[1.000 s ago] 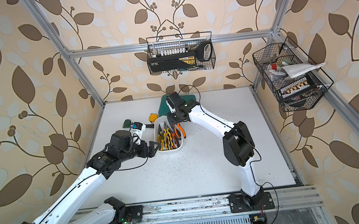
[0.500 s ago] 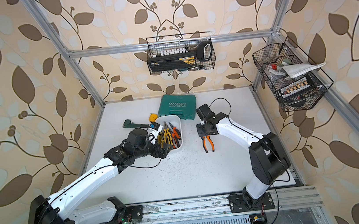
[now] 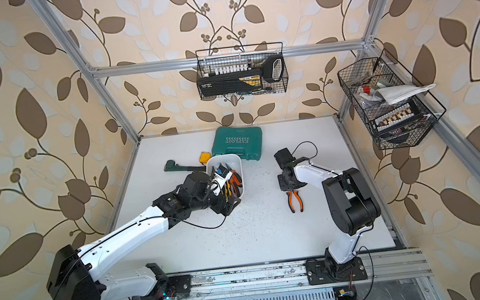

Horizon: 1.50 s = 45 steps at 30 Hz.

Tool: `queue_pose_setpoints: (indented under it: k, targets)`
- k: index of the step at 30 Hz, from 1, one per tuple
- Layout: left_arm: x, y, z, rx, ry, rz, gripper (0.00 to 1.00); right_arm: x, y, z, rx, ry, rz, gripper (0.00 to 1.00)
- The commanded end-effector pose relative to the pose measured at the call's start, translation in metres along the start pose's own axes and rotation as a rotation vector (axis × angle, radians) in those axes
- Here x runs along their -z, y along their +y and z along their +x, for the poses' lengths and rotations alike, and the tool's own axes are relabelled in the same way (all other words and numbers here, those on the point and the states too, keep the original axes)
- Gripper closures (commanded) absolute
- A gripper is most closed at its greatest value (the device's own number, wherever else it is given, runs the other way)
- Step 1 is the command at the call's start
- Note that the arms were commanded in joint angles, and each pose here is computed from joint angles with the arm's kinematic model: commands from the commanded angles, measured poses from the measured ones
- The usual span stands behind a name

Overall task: Take the pliers out of the storage box
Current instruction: Place the pliers at the center of the board, then pick up the pliers from the storage box.

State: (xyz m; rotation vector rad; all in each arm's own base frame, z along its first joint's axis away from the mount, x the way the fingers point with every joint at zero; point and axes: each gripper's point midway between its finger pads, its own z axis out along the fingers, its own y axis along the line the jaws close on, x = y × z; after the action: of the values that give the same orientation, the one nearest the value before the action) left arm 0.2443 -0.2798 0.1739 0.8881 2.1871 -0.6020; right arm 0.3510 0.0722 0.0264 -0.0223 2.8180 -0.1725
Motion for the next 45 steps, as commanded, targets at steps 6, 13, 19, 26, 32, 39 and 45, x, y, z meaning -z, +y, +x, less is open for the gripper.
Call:
queue_pose_setpoints:
  k: [6,13,19,26,32,39,45]
  targets:
    - [0.017,-0.012,-0.011,-0.065,-0.051,0.046,0.01,-0.004,-0.002,-0.003,0.009,0.01,0.018,0.68]
    - [0.024,-0.007,-0.011,-0.053,-0.06,0.015,0.01,0.028,0.004,-0.015,-0.007,-0.065,-0.035,0.36]
    - [0.039,0.02,0.007,0.001,-0.015,-0.134,0.01,0.073,0.047,-0.041,0.083,-0.218,-0.128,0.21]
    - [0.072,0.028,0.025,0.045,-0.02,-0.199,0.01,0.117,0.121,-0.076,0.121,-0.322,-0.242,0.21]
    - [0.096,0.05,0.031,0.074,-0.063,-0.346,0.01,0.131,0.189,-0.111,0.156,-0.361,-0.315,0.21]
    - [0.106,0.067,0.044,0.158,-0.073,-0.445,0.01,0.108,0.236,-0.137,0.164,-0.357,-0.251,0.26]
    - [0.108,0.066,0.05,0.158,-0.063,-0.442,0.01,0.071,0.252,-0.149,0.155,-0.296,-0.182,0.3]
